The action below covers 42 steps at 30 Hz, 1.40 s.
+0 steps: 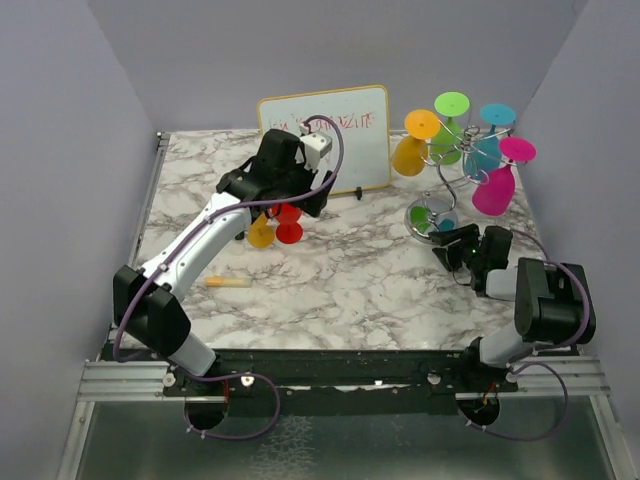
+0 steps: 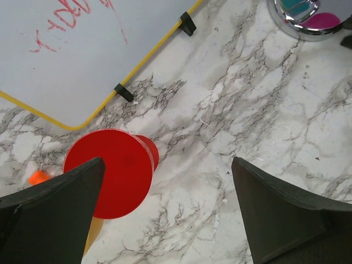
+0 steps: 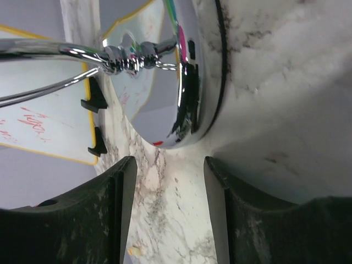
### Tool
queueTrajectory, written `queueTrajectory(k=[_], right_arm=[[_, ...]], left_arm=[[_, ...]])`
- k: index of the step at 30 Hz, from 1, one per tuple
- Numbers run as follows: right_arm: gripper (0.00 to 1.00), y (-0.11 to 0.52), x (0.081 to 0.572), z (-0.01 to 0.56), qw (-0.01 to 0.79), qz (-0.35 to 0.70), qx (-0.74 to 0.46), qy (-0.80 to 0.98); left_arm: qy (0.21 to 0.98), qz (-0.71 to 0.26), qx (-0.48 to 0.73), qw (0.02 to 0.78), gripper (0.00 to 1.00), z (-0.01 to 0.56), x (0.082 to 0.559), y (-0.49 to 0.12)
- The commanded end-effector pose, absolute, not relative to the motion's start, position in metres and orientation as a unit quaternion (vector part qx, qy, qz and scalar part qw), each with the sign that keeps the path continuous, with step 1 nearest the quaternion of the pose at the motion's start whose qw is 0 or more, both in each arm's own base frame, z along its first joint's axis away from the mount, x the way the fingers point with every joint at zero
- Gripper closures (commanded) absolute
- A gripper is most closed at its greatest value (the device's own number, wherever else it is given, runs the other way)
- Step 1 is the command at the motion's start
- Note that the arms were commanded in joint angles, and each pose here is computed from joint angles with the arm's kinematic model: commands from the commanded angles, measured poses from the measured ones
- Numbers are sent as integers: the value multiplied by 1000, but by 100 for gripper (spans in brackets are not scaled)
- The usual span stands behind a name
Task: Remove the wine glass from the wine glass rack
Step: Adjust the wine rack at the center of the board.
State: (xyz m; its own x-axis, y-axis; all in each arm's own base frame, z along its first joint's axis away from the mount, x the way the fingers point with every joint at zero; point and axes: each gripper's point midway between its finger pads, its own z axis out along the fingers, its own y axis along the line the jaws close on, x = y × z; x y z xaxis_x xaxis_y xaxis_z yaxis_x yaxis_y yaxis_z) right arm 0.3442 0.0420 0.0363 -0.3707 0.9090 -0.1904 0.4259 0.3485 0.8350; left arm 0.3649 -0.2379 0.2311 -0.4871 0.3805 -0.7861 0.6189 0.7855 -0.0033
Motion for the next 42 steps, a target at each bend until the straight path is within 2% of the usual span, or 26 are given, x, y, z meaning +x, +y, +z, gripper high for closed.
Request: queueTrajectory(k=[1,19,29,36,42], right_arm=[[44,48,364,46,360,397,411,737],[45,110,384,28,349,433,389,734],[45,101,416,32,378,410,397,729],[45,111,442,31,366,442,395,718],[43,116,446,28,357,447,387,723]], left_arm=[[835,-176,278,440,1,268,354,-240],[829,-189,269,452,1,284,345,-238],[829,-185,270,453,1,285,341,-234],[831,-177,268,454,1,284,339,-229],[832,-176,268,453,1,283,338,-228]])
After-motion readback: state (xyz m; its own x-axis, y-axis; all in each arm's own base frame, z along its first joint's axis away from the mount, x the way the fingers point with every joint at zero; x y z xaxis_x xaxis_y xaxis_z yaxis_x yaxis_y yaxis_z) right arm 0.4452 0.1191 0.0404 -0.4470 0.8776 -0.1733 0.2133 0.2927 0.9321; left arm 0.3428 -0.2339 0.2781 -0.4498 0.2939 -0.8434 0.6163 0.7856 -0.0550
